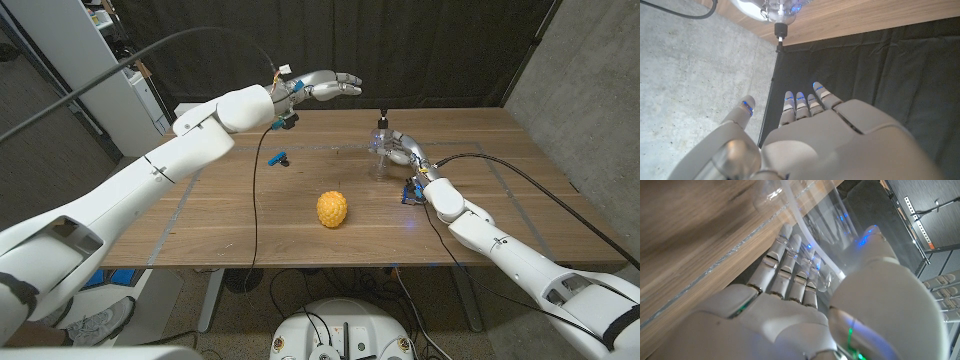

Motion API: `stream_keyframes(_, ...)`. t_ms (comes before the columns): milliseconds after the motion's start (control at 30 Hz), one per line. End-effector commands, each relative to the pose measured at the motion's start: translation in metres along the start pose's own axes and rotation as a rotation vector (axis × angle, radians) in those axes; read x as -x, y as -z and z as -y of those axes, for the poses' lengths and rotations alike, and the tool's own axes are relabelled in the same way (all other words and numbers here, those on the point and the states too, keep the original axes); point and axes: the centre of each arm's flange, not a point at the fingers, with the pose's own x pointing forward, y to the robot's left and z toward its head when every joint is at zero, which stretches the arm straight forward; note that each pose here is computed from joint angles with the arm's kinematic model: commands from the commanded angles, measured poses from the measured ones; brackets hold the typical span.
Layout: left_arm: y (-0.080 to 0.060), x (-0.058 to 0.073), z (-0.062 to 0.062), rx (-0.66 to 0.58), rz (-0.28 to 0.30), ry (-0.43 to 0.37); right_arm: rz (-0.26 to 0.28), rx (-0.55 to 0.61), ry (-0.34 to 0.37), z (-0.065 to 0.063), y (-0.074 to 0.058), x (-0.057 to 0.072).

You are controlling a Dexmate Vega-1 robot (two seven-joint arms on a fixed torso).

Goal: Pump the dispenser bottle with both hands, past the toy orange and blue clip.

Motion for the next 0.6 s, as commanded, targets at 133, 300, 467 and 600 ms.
stream_keyframes(133, -0.021, -0.025, 0.001, -0.17, -0.008, 0.08, 0.008, -0.077, -0.009, -0.004, -0.004, -0.002)
stream_keyframes(300, -0.029, -0.031, 0.002, -0.246, -0.017, 0.094, 0.03, -0.132, 0.008, -0.002, -0.005, -0.001)
stream_keyframes(467, -0.034, -0.035, 0.003, -0.301, -0.032, 0.105, 0.039, -0.155, 0.005, -0.002, -0.006, 0.0)
stream_keyframes(600, -0.036, -0.038, 0.004, -0.328, -0.04, 0.104, 0.042, -0.163, 0.002, -0.003, -0.007, 0.001)
